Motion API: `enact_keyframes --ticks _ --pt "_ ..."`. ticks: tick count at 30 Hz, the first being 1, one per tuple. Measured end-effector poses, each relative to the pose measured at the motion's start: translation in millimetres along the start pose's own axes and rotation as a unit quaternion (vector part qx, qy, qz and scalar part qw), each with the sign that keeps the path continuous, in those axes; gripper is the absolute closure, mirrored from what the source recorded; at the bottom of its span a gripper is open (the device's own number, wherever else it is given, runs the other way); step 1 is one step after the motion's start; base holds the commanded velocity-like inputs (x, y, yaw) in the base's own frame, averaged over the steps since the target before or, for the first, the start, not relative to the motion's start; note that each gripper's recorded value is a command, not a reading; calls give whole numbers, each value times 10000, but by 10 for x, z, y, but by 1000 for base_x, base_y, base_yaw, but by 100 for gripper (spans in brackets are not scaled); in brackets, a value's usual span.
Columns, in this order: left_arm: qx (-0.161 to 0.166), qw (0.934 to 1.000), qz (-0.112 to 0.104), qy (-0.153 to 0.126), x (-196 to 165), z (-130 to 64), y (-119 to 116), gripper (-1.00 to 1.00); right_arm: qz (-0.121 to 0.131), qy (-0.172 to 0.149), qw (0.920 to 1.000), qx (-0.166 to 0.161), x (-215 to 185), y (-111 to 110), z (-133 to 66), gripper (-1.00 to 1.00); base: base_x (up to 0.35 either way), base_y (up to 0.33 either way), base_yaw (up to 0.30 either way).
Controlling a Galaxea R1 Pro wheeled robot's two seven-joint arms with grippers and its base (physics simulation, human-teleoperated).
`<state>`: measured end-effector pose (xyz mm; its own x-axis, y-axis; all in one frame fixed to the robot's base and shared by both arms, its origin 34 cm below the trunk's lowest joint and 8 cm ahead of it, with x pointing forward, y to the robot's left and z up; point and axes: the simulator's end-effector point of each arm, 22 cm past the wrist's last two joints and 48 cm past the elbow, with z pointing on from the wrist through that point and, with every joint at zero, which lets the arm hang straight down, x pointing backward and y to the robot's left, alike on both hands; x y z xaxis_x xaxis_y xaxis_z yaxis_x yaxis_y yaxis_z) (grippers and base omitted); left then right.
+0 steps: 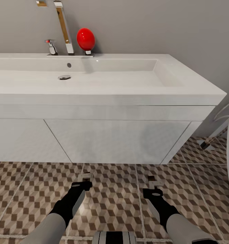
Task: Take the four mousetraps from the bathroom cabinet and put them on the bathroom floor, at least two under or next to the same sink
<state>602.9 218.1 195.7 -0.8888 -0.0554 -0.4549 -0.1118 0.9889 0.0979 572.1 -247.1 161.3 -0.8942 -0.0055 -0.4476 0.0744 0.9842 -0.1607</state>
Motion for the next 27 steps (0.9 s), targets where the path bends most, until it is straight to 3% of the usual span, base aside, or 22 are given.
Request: enact_keyframes --ticks 11,27 --pt "-11 10000 -69 -44 -44 -7 0 100 -24 2 10000 -28 4 44 -8 100 0 0 0" --pt "-26 9999 -84 50 85 188 12 100 -122 333 9994 -42 345 87 178 100 0 0 0"
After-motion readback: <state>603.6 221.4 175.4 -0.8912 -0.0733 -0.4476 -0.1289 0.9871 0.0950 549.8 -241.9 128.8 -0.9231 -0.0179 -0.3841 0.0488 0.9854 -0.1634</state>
